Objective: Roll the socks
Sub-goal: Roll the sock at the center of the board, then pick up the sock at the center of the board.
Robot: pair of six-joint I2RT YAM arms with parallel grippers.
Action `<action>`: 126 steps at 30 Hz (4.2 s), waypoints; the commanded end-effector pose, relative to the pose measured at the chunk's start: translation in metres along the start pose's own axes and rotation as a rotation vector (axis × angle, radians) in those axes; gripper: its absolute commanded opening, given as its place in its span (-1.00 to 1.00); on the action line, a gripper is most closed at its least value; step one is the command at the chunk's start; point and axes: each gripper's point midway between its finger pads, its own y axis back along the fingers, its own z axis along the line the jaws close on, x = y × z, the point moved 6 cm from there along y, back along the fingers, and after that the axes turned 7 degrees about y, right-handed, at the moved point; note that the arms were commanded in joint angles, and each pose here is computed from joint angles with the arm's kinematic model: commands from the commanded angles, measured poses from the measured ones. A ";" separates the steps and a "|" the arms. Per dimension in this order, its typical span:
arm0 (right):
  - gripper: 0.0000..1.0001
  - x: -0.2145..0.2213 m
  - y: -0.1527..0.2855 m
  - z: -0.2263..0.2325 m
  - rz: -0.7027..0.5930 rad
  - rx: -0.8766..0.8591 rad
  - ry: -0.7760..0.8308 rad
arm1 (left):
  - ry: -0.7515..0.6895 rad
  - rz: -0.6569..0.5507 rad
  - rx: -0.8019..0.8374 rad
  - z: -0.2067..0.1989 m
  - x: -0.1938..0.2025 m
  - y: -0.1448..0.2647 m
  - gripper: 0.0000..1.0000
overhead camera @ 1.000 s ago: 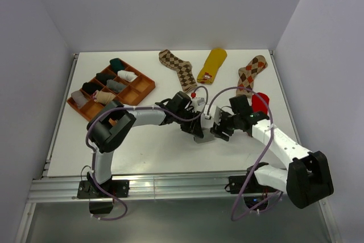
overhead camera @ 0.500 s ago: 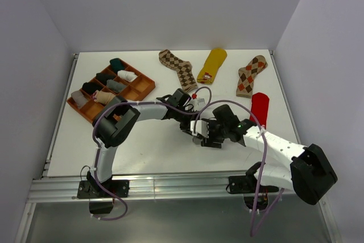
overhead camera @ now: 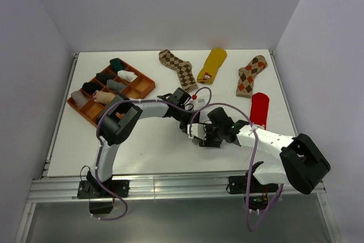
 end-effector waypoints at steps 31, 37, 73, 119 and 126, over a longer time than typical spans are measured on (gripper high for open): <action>-0.92 0.008 -0.009 -0.008 0.143 -0.333 -0.143 | 0.239 -0.748 -0.085 0.027 0.003 0.099 0.01; -0.94 0.009 -0.010 -0.015 0.146 -0.464 -0.208 | 0.154 -0.942 -0.108 0.024 0.029 0.125 -0.01; -0.92 0.016 -0.019 -0.035 0.257 -0.694 -0.361 | -0.806 -0.594 -0.758 -0.066 0.050 0.000 0.20; -0.90 0.019 -0.013 -0.020 0.299 -0.949 -0.421 | -0.988 -0.288 -0.958 -0.013 0.026 -0.049 -0.02; -0.90 0.017 -0.011 -0.019 0.289 -0.956 -0.422 | -0.956 -0.219 -0.924 0.004 0.037 -0.063 -0.30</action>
